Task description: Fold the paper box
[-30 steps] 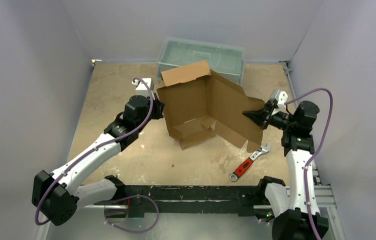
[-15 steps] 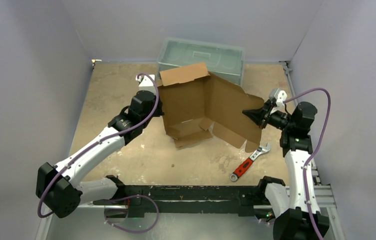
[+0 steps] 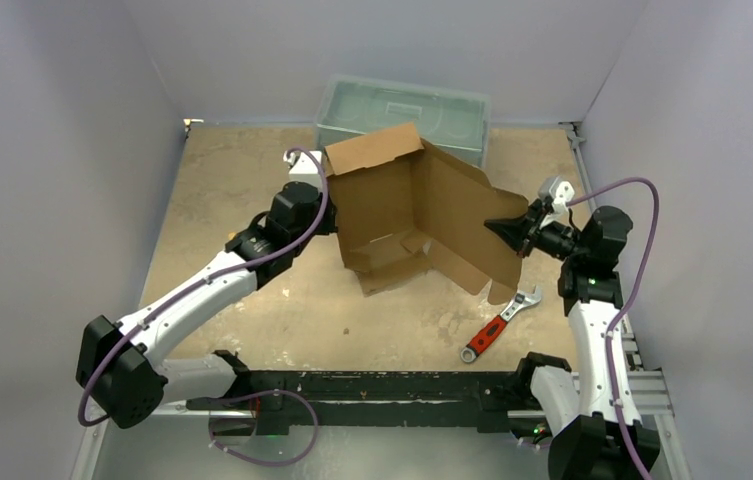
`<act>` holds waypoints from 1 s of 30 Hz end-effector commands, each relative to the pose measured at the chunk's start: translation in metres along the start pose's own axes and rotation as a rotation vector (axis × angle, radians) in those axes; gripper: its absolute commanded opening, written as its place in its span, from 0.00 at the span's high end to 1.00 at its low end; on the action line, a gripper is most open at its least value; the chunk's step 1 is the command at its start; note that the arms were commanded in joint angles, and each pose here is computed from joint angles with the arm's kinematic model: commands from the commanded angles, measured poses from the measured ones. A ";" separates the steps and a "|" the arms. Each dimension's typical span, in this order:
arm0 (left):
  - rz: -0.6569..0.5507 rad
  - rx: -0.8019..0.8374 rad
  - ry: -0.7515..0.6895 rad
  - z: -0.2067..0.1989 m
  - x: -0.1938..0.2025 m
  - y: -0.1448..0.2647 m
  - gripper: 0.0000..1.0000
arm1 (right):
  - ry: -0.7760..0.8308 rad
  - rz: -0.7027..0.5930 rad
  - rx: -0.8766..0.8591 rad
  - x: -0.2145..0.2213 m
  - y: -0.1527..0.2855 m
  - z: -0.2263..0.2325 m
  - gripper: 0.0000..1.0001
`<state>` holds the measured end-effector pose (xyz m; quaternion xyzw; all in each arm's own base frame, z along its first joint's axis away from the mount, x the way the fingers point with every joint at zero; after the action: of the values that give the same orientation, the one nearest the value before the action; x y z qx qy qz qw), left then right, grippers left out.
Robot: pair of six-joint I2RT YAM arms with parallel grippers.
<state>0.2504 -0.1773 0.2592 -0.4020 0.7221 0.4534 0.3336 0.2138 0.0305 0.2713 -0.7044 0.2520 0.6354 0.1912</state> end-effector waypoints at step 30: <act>0.040 0.381 0.018 -0.013 -0.057 0.079 0.24 | 0.060 0.050 0.175 0.001 0.001 -0.016 1.00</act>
<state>0.2138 -0.1589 0.3143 -0.3543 0.8042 0.3241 0.3503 0.2235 0.0204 0.2652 -0.6819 0.3244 0.6150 0.2271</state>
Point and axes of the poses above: each gripper's point midway between its finger pads, its own y axis back along the fingers, its own z axis along the line the jaws close on, x = y × z, the point moved 9 cm from there along y, back along the fingers, and after that the axes turned 8 degrees about y, right-handed, at the moved point
